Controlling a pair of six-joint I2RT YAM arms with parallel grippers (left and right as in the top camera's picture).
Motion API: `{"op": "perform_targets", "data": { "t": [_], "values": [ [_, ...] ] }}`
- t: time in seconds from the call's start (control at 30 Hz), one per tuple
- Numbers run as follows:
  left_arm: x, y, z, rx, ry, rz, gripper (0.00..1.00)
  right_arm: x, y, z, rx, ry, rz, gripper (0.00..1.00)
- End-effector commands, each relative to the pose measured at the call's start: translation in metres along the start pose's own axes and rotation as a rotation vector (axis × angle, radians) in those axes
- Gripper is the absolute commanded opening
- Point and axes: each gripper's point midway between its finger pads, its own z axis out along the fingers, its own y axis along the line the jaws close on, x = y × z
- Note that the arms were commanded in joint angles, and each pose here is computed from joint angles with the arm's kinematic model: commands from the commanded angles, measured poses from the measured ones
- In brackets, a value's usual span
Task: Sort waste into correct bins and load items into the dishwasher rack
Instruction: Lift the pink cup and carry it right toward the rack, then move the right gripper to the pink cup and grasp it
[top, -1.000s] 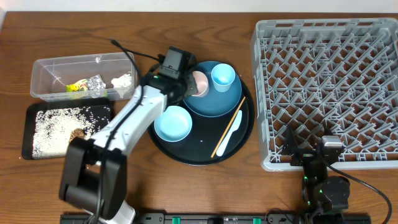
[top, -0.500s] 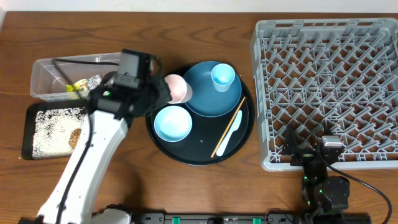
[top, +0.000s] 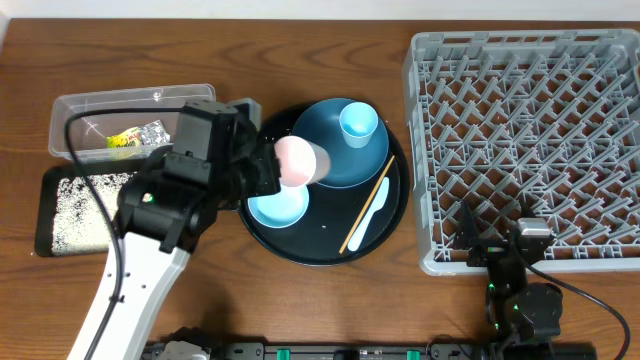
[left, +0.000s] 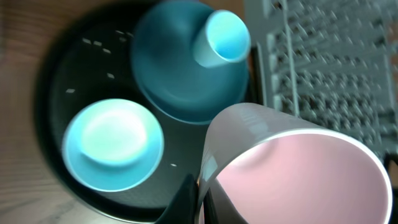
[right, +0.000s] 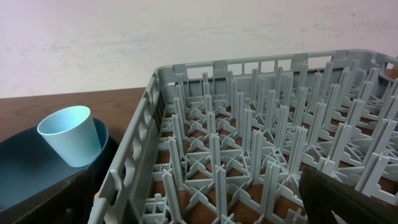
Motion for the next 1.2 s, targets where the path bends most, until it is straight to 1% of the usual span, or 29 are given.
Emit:
{"op": "perform_targets", "data": {
  "t": [0.0,0.07,0.23,0.33,0.5,0.6,0.7,0.77,0.97,1.03,1.1,1.17],
  "values": [
    [0.013,-0.026,0.013,0.16,0.102,0.092,0.06,0.001,-0.002,0.0,0.009,0.004,-0.014,0.99],
    [0.016,-0.041,0.019,0.261,0.138,0.131,0.06,0.001,-0.002,0.0,0.009,0.004,-0.014,0.99],
    [0.022,-0.067,0.031,0.456,0.218,0.183,0.06,0.001,-0.002,0.0,0.009,0.004,-0.014,0.99],
    [0.03,-0.086,0.029,0.626,0.272,0.246,0.06,0.001,-0.002,0.0,0.009,0.004,-0.014,0.99],
    [0.04,-0.102,0.025,0.833,0.327,0.305,0.06,0.001,-0.002,0.0,0.009,0.004,-0.014,0.99],
    [0.038,-0.102,0.026,0.879,0.342,0.286,0.06,0.001,-0.002,0.0,0.009,0.004,-0.014,0.99],
    [0.032,-0.098,0.023,0.896,0.33,0.265,0.06,0.001,-0.001,0.0,0.008,0.004,-0.013,0.99],
    [0.027,-0.097,0.016,0.932,0.321,0.248,0.06,0.002,0.003,0.0,-0.019,0.009,0.009,0.99],
    [0.016,-0.09,0.008,0.963,0.296,0.215,0.06,0.007,0.05,-0.007,-0.29,0.071,0.228,0.99],
    [0.016,-0.09,0.008,0.964,0.296,0.214,0.05,0.007,0.073,-0.016,-0.43,0.098,0.241,0.99],
    [0.016,-0.09,0.008,0.963,0.296,0.214,0.06,0.01,0.089,-0.024,-0.532,0.131,0.245,0.99],
    [0.016,-0.09,0.008,0.964,0.296,0.214,0.06,0.012,0.096,-0.028,-0.577,0.167,0.289,0.99]
  ]
}}
